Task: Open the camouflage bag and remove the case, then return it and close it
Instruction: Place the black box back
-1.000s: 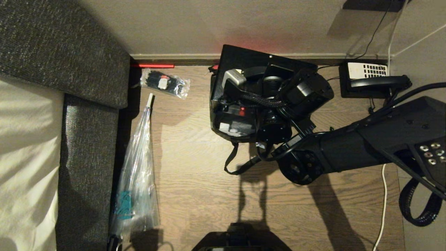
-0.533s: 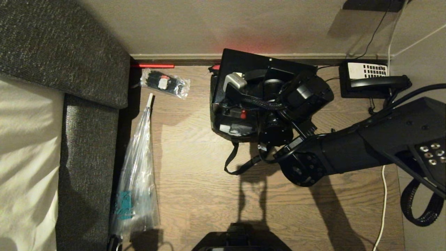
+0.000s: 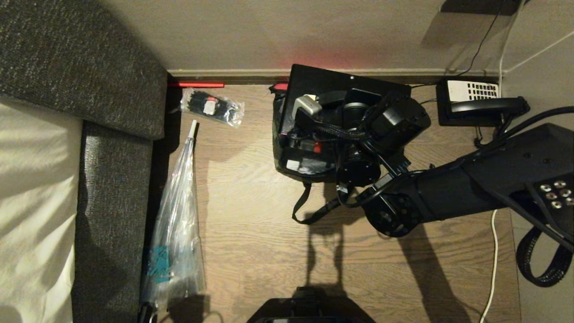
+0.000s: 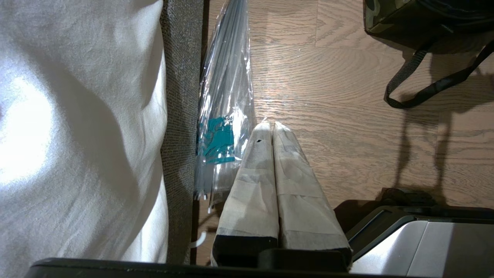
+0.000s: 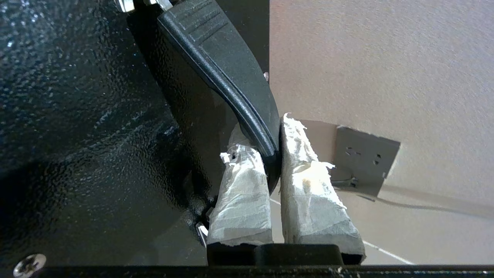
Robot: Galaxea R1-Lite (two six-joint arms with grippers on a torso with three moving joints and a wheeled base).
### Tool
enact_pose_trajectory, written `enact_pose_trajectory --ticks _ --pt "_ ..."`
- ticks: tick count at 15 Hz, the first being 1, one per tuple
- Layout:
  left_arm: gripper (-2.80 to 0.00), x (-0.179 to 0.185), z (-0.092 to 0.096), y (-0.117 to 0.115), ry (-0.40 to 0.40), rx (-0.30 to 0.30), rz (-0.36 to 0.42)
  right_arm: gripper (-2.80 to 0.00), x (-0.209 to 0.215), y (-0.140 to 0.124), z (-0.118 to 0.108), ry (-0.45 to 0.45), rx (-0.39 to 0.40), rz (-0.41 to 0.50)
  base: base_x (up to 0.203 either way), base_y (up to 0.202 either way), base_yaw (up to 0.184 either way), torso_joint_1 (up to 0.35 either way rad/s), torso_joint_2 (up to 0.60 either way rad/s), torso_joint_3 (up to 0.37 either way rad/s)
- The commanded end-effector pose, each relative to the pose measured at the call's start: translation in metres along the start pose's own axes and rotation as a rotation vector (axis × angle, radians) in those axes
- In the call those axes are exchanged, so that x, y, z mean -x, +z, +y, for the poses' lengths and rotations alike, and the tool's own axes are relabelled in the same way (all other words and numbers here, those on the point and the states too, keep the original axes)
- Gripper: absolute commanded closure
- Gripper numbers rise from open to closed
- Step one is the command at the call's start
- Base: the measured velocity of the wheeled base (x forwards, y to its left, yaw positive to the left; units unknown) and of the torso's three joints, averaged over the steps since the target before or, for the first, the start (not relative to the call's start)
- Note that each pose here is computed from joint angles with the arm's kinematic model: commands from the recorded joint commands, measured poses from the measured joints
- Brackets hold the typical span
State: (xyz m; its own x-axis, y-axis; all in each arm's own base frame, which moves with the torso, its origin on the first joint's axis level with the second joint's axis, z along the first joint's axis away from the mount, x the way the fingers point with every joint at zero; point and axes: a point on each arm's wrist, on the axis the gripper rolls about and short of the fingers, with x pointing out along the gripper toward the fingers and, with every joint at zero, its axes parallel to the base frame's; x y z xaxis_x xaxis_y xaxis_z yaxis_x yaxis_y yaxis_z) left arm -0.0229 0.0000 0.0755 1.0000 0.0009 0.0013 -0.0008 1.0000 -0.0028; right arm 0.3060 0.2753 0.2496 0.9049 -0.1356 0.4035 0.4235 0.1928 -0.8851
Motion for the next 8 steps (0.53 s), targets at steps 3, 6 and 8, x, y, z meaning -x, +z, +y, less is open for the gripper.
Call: enact_pose_trajectory --ticks 3,6,8 --pt "0.00 0.000 0.000 0.000 0.001 0.000 0.002 0.00 0.000 -0.002 -0.012 -0.006 -0.001 0.007 0.000 0.000 0.000 0.000 0.00 0.000" --pt "0.00 0.000 0.000 0.000 0.001 0.000 0.001 0.00 0.000 -0.005 -0.019 -0.008 0.004 0.006 0.000 0.000 0.000 0.000 0.00 0.000" --pt "0.00 0.000 0.000 0.000 0.001 0.000 0.001 0.00 0.000 -0.005 -0.019 -0.006 0.009 0.005 0.000 0.000 0.000 0.000 0.00 0.000"
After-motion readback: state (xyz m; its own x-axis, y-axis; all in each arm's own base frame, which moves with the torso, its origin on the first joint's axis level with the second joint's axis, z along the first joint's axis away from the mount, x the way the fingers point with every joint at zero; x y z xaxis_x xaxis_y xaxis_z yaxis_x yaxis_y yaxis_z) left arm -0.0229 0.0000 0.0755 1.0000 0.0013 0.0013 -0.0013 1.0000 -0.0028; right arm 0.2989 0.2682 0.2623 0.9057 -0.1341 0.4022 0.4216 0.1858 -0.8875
